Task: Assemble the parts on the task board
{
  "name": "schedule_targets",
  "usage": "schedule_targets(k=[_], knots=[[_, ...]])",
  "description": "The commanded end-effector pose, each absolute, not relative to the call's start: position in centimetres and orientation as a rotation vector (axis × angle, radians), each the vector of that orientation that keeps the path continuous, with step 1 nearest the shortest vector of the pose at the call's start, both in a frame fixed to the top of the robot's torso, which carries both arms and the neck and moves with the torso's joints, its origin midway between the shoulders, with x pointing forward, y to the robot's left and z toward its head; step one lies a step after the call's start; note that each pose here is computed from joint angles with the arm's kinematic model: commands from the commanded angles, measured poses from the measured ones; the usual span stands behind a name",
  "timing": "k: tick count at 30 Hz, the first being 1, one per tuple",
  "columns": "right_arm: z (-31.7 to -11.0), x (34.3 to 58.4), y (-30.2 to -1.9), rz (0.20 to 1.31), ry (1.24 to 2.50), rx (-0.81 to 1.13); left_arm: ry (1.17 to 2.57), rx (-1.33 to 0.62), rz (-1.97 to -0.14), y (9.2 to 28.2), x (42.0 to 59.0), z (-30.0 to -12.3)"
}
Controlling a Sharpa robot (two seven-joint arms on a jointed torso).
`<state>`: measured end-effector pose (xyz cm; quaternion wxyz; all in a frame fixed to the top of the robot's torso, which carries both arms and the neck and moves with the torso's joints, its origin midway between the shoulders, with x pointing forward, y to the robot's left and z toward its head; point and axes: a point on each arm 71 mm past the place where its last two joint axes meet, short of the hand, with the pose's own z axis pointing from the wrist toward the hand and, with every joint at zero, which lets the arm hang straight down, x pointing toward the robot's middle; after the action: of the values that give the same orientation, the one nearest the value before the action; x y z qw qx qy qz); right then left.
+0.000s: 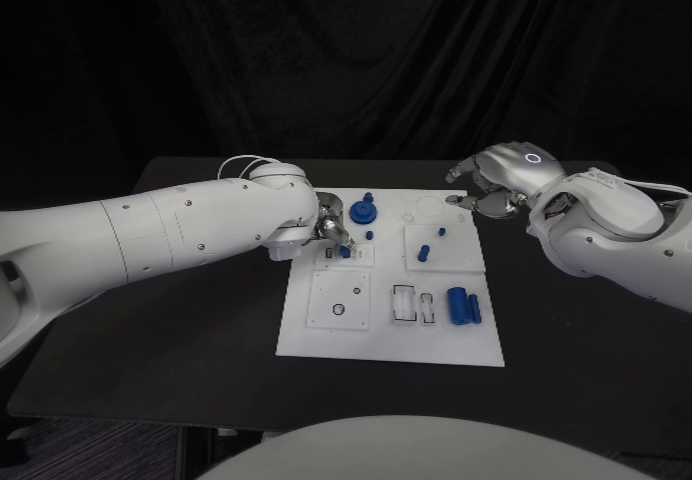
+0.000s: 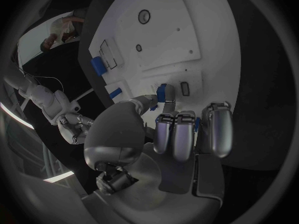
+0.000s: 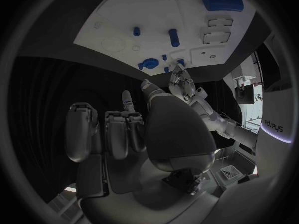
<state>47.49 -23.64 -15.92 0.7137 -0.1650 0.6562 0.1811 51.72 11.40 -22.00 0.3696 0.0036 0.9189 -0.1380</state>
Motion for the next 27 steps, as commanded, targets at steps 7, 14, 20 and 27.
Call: schedule_targets(k=[7,14,20,27], knots=[[-16.09,47.49,-23.88,0.388,1.46,-0.358,2.374,-0.073,-0.381,11.56,51.33,-22.47],[-16.22,47.47,-23.92,0.387,1.463,-0.357,2.369,-0.087,-0.381,11.82,51.3,-22.54],[-16.27,47.46,-23.95,0.387,1.465,-0.357,2.371,-0.087,-0.382,11.9,51.26,-22.57],[-16.31,47.45,-23.98,0.386,1.467,-0.357,2.376,-0.083,-0.383,11.97,51.25,-22.61]])
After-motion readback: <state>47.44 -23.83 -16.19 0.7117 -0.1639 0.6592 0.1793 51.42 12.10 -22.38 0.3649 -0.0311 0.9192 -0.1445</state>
